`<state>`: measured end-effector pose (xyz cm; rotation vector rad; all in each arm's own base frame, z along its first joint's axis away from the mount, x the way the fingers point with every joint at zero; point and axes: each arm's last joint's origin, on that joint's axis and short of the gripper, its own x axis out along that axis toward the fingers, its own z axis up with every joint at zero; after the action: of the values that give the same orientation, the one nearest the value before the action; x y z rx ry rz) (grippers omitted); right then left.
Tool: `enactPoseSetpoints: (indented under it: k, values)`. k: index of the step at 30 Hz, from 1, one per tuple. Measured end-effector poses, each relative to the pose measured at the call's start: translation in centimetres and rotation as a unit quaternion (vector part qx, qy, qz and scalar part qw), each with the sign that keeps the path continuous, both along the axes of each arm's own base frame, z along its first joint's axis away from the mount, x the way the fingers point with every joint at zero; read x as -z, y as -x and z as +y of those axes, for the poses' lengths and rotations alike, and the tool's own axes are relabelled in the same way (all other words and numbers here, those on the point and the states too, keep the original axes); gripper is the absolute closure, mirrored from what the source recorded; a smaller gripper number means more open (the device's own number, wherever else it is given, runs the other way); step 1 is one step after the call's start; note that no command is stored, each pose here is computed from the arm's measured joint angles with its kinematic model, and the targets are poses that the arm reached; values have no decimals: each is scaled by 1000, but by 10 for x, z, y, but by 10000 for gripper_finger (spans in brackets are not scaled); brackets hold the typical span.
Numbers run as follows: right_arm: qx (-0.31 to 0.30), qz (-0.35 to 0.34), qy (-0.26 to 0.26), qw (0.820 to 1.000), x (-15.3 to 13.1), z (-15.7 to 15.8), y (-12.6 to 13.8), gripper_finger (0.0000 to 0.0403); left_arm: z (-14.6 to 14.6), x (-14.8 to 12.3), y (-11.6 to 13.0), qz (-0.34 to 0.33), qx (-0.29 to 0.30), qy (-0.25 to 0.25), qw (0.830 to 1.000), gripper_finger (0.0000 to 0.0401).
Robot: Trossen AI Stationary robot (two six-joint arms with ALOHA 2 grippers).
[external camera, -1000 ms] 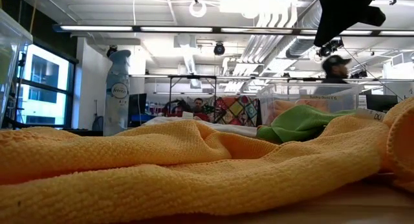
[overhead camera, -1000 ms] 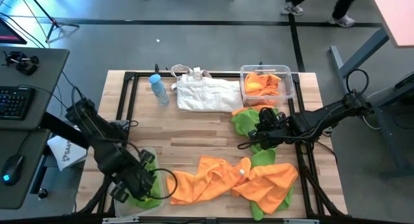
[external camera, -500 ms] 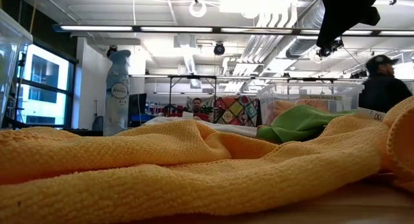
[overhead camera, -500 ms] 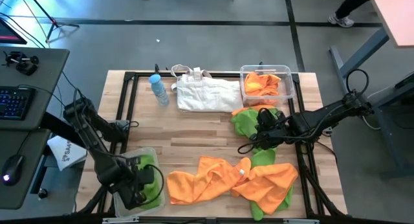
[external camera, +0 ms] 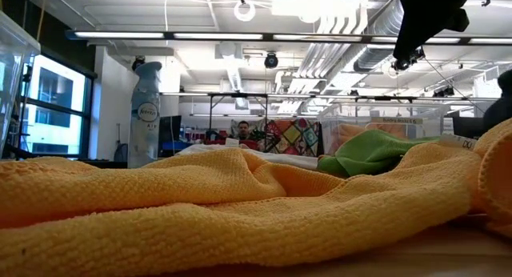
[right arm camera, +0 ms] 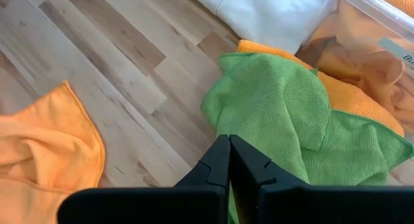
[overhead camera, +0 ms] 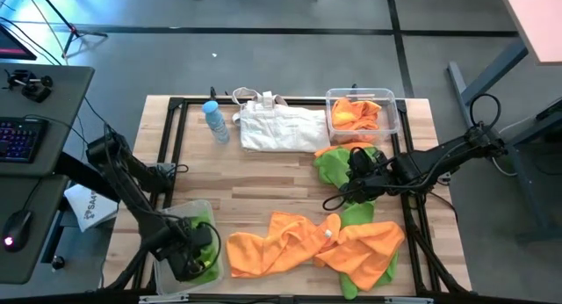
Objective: Sort microfiber towel by color & place in baskets
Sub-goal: Put the green microfiber cloth into the bottom transparent bin, then put the orange microfiber cloth into the top transparent bin
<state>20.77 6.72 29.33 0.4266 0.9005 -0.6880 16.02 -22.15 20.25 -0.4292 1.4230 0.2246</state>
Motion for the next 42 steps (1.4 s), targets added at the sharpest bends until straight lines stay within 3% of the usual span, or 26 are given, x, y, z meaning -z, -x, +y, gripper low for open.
enactPoseSetpoints:
  k: [7,15,24,30,37,42]
  values:
    - [-2,3,-7,1000,0,0,0,403,12,26,9,22,-62,-17,998,401]
    - [4,-2,-1,1000,0,0,0,403,12,28,9,17,-33,-16,999,399]
    - [17,-10,-2,1000,0,0,0,403,11,27,8,25,-29,-4,999,329]
    - [18,-19,-5,1000,-1,0,-2,403,16,4,14,27,-26,50,998,297]
    - [24,-36,-3,999,-2,-1,-5,403,30,-41,25,-13,-59,141,988,296]
    - [28,-38,-9,999,-2,-2,-6,403,45,-58,37,8,-112,175,978,295]
